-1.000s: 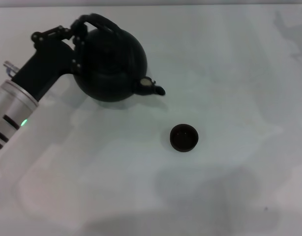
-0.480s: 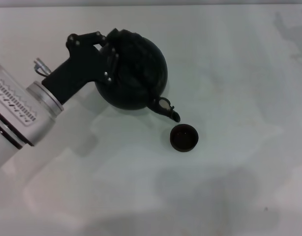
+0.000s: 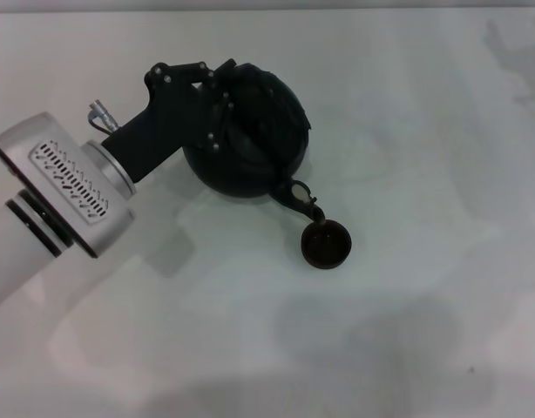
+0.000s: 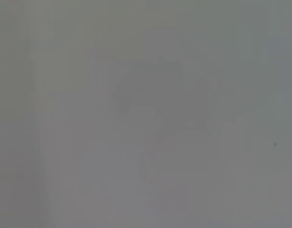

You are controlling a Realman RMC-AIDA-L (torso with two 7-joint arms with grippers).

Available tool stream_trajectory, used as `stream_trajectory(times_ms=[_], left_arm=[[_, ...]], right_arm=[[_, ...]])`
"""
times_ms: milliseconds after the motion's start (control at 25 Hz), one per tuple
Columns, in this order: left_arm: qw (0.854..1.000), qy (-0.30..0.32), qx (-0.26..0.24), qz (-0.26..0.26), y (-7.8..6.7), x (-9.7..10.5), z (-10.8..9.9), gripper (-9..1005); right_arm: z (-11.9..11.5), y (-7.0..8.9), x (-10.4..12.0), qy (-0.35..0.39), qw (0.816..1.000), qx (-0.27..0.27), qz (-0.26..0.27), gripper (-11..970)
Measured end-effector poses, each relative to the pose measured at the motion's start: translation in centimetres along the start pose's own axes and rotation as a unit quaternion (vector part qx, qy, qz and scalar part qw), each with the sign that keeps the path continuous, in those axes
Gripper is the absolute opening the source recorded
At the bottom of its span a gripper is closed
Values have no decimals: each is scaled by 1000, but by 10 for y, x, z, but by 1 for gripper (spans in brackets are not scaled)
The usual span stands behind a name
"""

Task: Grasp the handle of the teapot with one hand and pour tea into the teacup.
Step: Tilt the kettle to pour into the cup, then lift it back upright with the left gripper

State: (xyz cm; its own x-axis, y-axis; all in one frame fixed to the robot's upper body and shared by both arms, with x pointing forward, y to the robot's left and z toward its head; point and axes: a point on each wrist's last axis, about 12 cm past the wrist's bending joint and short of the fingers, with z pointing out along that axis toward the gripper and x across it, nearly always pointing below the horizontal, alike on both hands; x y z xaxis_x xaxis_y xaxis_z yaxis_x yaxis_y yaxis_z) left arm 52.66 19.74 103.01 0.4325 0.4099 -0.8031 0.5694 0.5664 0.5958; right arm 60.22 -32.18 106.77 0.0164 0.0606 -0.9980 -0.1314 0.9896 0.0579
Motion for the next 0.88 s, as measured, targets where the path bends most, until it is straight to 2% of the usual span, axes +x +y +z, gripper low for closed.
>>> stream_trajectory(times_ms=[280, 480, 880], left_arm=[[1000, -12, 21, 14, 0, -3, 6, 81], [998, -18, 26, 46, -2, -5, 8, 82], [998, -27, 24, 50, -2, -9, 11, 81]], right_arm=[[0, 0, 0, 1, 1000, 0, 0, 826], [0, 0, 0, 2, 1000, 1, 1, 826], [0, 0, 1, 3, 1000, 1, 0, 826]])
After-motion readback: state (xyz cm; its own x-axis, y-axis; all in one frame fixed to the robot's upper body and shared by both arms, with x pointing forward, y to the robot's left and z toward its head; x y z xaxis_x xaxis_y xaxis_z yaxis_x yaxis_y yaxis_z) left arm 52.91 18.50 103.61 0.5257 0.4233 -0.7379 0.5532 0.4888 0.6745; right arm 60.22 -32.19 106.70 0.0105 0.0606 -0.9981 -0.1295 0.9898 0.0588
